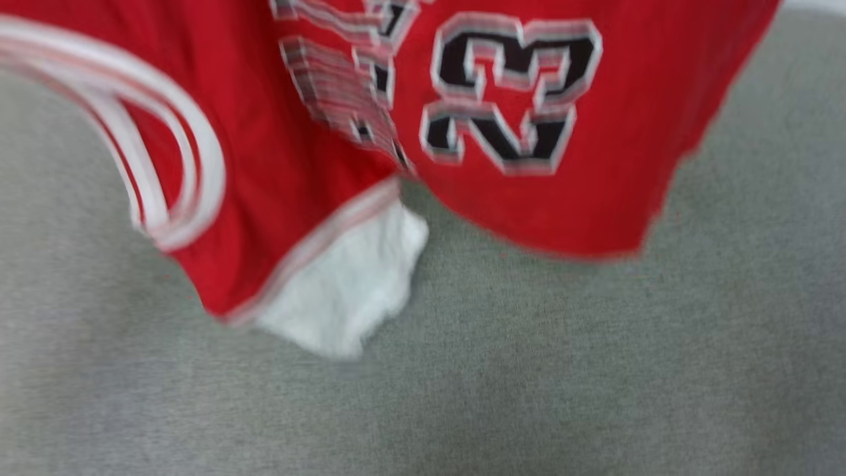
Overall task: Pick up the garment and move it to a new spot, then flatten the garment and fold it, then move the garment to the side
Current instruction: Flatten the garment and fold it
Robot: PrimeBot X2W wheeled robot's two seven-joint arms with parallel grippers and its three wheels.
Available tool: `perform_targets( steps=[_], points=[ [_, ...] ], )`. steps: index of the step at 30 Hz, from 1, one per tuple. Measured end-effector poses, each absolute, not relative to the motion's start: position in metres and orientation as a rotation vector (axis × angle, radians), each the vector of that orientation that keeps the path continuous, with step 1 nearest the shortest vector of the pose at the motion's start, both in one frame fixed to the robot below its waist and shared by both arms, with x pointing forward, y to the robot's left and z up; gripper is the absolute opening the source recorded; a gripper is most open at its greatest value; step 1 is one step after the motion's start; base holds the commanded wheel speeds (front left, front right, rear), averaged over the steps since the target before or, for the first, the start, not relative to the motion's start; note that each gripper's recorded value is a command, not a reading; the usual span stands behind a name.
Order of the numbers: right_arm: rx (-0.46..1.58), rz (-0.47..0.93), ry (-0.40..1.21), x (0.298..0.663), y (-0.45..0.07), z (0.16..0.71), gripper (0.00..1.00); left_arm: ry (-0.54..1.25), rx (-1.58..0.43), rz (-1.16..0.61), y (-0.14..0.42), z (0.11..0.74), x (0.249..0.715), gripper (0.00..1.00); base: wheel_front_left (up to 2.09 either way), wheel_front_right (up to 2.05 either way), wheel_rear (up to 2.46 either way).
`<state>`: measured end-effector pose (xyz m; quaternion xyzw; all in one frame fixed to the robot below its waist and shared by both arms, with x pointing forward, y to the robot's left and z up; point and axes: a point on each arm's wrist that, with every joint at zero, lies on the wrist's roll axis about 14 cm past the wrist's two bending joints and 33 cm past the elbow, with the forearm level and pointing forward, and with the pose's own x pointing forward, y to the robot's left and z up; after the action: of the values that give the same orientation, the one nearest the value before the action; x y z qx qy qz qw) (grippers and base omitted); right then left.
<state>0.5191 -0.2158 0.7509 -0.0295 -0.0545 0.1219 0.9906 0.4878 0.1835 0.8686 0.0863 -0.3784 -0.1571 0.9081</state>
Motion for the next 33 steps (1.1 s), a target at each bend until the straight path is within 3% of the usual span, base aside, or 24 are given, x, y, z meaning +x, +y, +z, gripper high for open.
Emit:
perform_targets(
  steps=[12, 21, 27, 33],
  points=[
    [-0.134, 0.158, -0.161, 0.637, -0.217, 0.717, 0.0, -0.791, 0.185, -0.275, 0.187, 0.853, 0.618, 0.0, 0.0, 0.0, 0.0],
    [-0.073, 0.141, -0.218, 0.7, -0.203, 0.683, 0.0, -0.738, 0.147, -0.255, 0.194, 0.81, 0.683, 0.0, 0.0, 0.0, 0.0],
    [-0.042, 0.199, -0.13, 0.72, -0.175, 0.605, 0.0, -0.612, 0.137, -0.275, 0.197, 0.733, 0.71, 0.0, 0.0, 0.0, 0.0],
    [-0.04, 0.247, 0.025, 0.701, -0.153, 0.511, 0.0, -0.383, 0.063, -0.304, 0.196, 0.624, 0.701, 0.0, 0.0, 0.0, 0.0]
  ],
)
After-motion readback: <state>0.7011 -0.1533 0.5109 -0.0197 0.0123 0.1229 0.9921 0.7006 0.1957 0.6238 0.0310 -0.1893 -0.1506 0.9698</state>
